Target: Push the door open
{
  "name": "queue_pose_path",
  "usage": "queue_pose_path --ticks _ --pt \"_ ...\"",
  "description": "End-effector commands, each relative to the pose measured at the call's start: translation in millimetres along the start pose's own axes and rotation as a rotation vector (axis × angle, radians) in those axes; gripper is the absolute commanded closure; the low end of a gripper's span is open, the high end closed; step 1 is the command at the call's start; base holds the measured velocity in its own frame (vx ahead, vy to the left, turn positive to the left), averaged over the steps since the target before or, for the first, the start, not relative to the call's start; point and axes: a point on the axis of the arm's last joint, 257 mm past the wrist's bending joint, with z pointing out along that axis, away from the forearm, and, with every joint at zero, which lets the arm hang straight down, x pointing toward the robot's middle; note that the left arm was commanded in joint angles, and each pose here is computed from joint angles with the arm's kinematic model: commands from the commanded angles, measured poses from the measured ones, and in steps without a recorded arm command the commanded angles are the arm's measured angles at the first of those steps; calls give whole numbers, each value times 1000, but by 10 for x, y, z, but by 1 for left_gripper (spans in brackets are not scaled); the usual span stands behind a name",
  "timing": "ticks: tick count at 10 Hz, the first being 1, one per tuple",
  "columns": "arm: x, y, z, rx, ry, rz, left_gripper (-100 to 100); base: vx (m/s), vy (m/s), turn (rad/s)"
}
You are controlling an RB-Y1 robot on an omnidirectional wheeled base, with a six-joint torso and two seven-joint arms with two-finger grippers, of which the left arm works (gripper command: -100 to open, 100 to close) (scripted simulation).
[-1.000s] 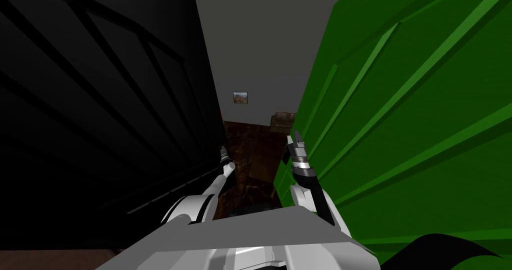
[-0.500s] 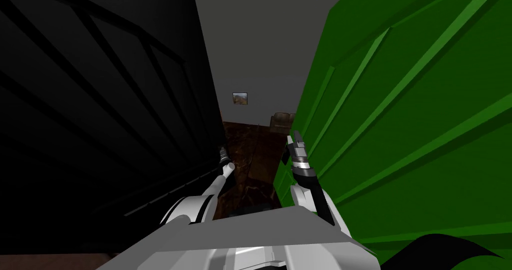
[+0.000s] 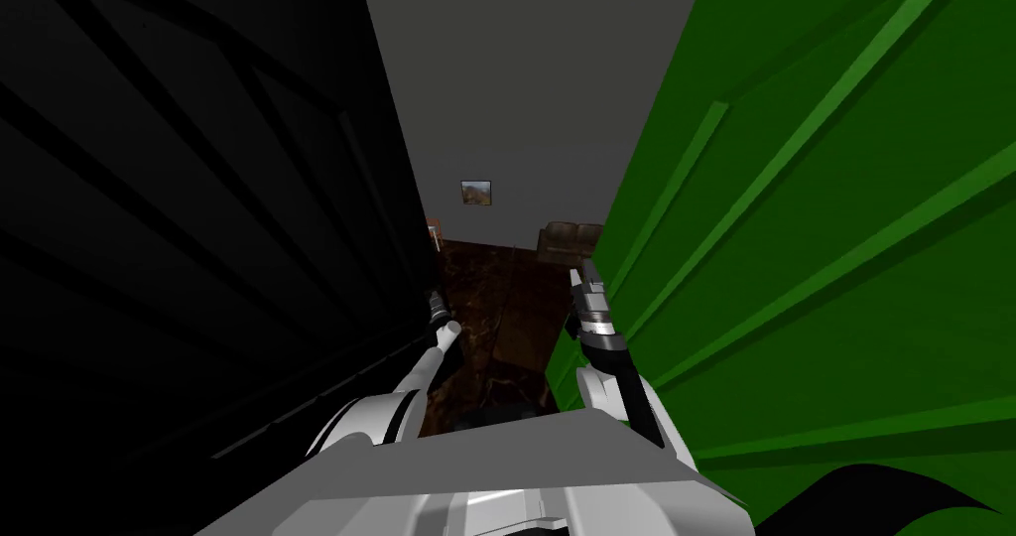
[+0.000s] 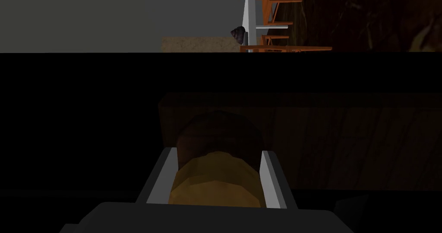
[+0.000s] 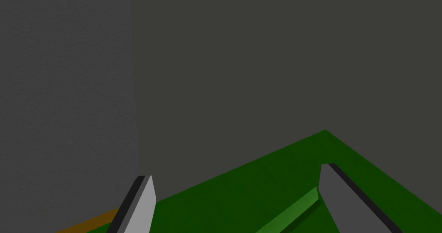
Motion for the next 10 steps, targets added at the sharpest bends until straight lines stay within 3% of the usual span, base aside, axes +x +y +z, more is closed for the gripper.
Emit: queue_pose_path --ticks 1,2,3,5,6,7,9,10 --pt "-72 -131 83 38 -23 -11 100 79 2 22" --pt "-90 -11 47 14 -22 5 100 33 16 -7" --pt "-229 -13 73 13 -63 3 100 140 -4 16" --pt "-315 5 67 5 -97 -4 100 211 -4 45" --pt "-315 5 67 5 -97 -4 100 131 9 25" --pt "-352 44 32 -9 -126 -16 100 191 23 33" --pt "-332 63 18 -15 -117 -11 100 108 10 27" --pt "-575 15 81 -1 -171 -7 100 144 19 -14"
